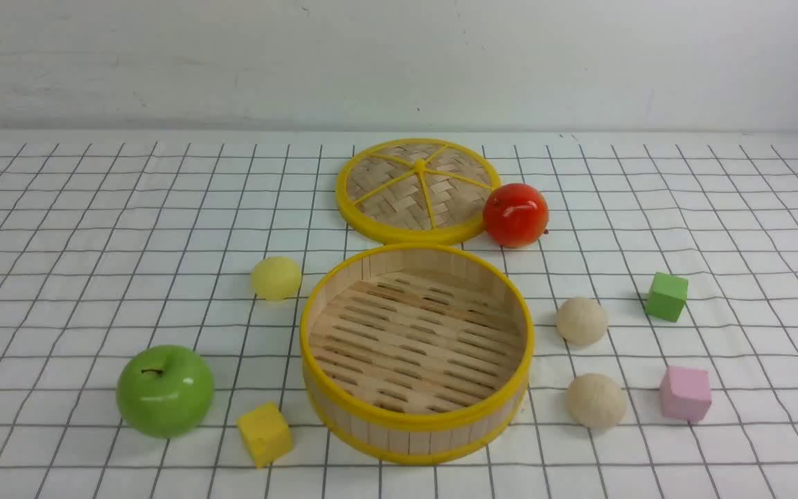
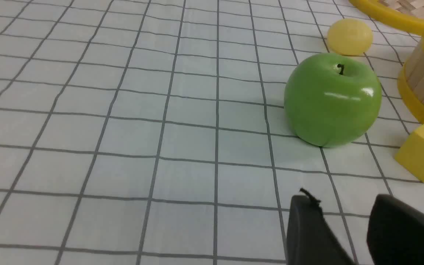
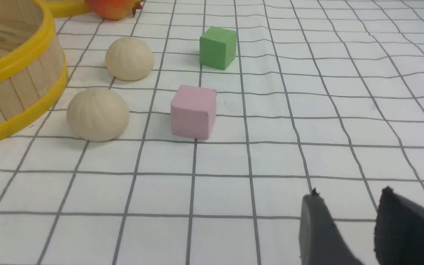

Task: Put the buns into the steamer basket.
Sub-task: Use the left arm to grab a steamed stuffed bun, then use the left arm to put the steamed stuffed bun into the steamer, then use the right arm to grab a steamed stuffed bun

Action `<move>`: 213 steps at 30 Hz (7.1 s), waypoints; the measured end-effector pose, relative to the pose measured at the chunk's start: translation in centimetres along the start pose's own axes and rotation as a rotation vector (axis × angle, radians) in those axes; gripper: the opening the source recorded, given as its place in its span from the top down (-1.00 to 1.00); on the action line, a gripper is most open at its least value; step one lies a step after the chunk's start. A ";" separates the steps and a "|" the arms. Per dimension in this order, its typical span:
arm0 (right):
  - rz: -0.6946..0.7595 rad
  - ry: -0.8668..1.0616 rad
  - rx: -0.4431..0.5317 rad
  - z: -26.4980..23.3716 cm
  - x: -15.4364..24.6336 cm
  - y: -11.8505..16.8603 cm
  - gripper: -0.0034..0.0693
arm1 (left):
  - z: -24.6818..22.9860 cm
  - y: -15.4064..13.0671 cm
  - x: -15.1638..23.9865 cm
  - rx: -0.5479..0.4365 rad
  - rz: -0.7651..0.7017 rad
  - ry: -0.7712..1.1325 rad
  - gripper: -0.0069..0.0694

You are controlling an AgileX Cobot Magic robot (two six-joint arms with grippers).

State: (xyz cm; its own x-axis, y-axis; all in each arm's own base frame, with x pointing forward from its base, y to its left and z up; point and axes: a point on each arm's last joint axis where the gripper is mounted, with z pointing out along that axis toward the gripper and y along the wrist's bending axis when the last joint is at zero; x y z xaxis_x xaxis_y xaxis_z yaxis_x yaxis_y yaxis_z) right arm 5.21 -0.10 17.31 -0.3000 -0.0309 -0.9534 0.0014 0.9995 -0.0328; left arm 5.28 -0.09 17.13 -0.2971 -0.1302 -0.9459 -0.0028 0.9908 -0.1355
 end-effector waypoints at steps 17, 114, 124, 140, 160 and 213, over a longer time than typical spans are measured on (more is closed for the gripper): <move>0.000 0.000 0.000 0.0 0.0 0.0 0.25 | 0.0 0.0 0.0 0.000 0.000 0.000 0.20; 0.000 0.000 0.000 0.0 0.0 0.0 0.25 | 40.4 -14.9 -15.8 -0.129 0.129 0.877 0.20; 0.000 0.000 0.000 0.0 0.0 0.0 0.25 | 41.7 -14.7 -12.8 -0.142 0.130 0.951 0.20; 0.000 0.000 0.000 0.0 0.0 0.0 0.25 | 42.0 -14.2 -13.0 -0.095 0.060 0.956 0.84; 0.000 0.000 0.000 0.0 0.0 0.0 0.25 | 31.5 -19.9 -24.3 0.131 0.032 0.807 0.85; 0.000 0.000 0.000 0.0 0.0 0.0 0.25 | -4.6 -9.4 -27.5 0.405 0.094 0.355 0.61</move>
State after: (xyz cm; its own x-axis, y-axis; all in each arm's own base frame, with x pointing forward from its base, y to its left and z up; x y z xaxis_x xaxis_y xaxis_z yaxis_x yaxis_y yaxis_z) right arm 5.21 -0.10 17.31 -0.3000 -0.0309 -0.9534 0.0014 0.9995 -0.0328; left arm 9.11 -5.66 45.81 -0.5824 0.0485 -0.8114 0.3868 0.8945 -0.2242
